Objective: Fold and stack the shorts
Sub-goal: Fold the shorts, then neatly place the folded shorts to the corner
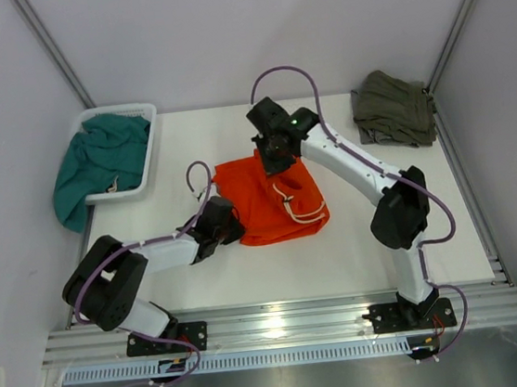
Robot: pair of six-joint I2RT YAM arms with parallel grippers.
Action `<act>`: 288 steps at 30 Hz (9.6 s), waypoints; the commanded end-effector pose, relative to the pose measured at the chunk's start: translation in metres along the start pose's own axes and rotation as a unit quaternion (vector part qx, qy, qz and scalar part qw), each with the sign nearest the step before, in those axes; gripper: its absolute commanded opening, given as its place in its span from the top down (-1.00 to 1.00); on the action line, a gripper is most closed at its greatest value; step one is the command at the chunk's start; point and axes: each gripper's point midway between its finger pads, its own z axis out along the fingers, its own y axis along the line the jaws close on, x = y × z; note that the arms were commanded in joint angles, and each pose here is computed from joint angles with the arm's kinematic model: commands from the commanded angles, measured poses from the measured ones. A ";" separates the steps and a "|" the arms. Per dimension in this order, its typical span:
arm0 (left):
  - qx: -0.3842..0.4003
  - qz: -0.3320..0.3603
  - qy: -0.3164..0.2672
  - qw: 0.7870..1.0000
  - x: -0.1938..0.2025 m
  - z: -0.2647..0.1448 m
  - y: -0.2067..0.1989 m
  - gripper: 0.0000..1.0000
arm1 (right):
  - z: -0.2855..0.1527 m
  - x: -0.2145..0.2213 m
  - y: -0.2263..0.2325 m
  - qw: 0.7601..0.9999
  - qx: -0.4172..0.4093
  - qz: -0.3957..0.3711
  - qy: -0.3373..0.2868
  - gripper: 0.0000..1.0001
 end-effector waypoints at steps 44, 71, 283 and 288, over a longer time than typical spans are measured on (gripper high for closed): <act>-0.053 0.015 0.032 0.998 0.028 -0.045 0.040 -0.53 | 0.023 -0.028 0.036 0.980 -0.116 0.131 -0.098 -0.18; -0.004 0.014 -0.031 0.999 -0.100 -0.057 -0.013 -0.61 | 0.075 0.118 0.075 0.994 -0.092 0.016 -0.056 1.00; -0.019 0.069 -0.002 0.997 -0.079 -0.048 0.010 -0.09 | 0.028 -0.220 -0.397 0.866 -0.198 0.316 -0.333 1.00; -0.013 0.075 0.008 0.997 -0.072 -0.042 0.001 -0.09 | 0.012 -0.228 -0.378 0.864 -0.210 0.312 -0.335 1.00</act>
